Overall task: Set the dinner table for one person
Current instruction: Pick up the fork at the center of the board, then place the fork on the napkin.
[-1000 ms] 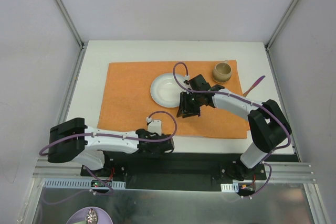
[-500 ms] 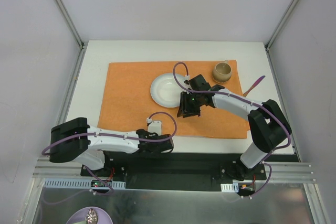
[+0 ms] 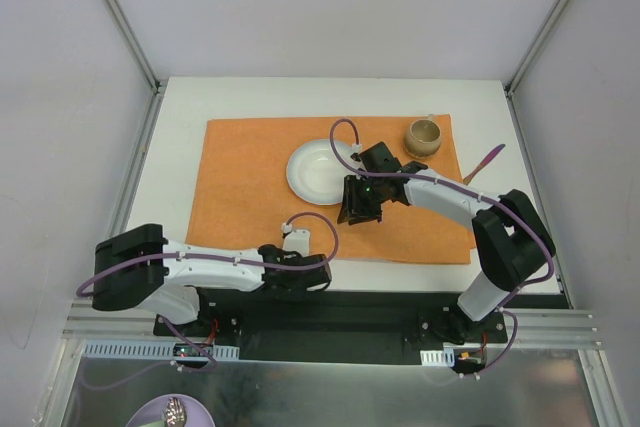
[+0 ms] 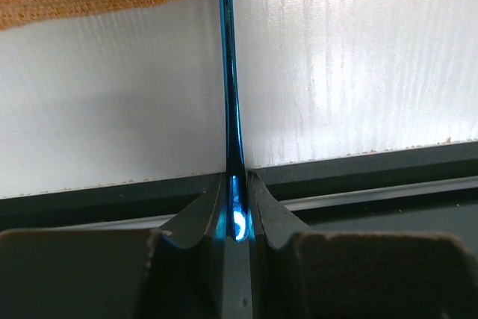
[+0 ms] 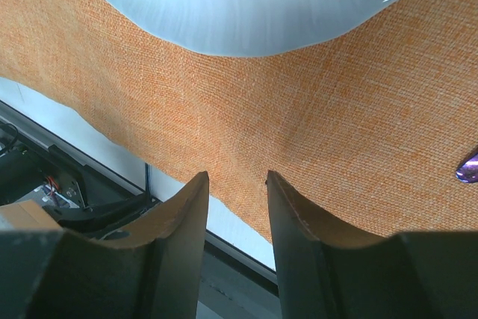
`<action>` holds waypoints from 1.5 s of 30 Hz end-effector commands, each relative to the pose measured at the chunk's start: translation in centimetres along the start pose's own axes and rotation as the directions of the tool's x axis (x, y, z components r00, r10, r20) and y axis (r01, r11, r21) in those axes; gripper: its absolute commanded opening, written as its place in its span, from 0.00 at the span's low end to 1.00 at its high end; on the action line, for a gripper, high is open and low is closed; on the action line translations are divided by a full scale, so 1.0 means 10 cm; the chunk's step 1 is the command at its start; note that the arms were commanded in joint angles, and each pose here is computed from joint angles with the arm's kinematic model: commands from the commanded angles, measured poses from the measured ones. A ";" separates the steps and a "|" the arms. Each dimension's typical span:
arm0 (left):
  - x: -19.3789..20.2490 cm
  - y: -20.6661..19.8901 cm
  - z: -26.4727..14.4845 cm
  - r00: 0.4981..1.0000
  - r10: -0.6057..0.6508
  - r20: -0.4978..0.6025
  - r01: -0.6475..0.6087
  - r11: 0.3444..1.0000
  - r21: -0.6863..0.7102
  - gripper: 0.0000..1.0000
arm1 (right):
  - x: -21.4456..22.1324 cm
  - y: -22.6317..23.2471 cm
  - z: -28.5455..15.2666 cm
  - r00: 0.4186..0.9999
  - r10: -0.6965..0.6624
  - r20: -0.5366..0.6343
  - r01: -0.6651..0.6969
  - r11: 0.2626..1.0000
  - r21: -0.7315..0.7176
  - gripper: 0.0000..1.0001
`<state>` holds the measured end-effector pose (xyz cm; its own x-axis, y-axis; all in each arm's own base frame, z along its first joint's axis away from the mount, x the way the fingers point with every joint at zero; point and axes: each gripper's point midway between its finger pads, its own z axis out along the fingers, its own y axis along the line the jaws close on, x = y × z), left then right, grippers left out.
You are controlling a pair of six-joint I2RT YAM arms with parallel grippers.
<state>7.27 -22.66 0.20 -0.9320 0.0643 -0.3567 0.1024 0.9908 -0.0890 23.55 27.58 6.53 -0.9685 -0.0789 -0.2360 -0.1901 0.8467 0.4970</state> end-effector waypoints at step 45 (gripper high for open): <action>0.83 0.11 -1.12 0.974 0.195 0.119 -0.195 0.981 -0.011 0.00 | -0.12 0.13 -0.11 0.999 -0.032 0.024 0.032 0.999 -0.001 0.40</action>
<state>-6.34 -20.35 6.26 -0.8847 0.2773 -0.3748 0.3159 0.9477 -0.0445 23.82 27.74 7.18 -0.9659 -0.0841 -0.2448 -0.1978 0.8498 0.4886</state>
